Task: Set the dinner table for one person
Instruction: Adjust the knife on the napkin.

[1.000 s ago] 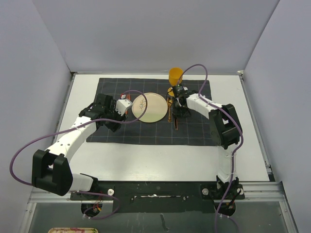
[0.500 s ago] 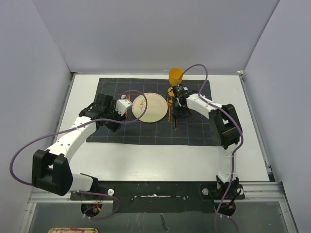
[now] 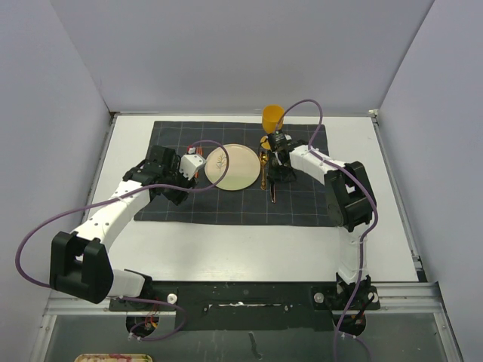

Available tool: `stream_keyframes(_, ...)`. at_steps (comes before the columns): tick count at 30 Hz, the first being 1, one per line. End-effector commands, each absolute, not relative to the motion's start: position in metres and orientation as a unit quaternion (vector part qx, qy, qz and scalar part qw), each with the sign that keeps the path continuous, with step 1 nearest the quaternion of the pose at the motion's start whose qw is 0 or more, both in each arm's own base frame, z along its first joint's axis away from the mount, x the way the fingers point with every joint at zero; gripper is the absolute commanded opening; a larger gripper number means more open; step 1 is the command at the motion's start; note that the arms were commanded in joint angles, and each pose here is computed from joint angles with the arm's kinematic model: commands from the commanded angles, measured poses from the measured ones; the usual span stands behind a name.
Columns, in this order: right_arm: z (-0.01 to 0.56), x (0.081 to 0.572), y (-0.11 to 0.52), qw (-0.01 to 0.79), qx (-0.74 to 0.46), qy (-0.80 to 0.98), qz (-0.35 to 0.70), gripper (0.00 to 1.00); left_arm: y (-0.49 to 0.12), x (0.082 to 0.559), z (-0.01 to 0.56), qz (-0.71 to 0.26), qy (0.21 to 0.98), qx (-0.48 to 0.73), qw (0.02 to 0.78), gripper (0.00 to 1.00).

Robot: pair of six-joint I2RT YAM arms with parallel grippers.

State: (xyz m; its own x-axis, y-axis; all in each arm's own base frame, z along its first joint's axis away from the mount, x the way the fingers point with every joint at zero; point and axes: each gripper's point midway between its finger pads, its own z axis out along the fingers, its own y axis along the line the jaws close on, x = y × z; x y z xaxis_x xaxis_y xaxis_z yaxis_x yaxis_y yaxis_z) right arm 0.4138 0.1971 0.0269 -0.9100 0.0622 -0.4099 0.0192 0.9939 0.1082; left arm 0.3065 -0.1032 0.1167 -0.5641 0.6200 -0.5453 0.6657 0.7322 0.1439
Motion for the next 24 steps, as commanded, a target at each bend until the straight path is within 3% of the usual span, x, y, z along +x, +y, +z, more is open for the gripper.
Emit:
stream_keyframes(1,0.046,0.432,0.212,0.243,0.023,0.967,0.072,0.2,-0.11,0.318,0.123,-0.042,0.875,0.371,0.309,0.51)
stream_keyframes(24,0.035,0.438,0.209,0.236,0.016,0.97,0.06,0.18,-0.108,0.314,0.123,-0.039,0.874,0.374,0.307,0.51)
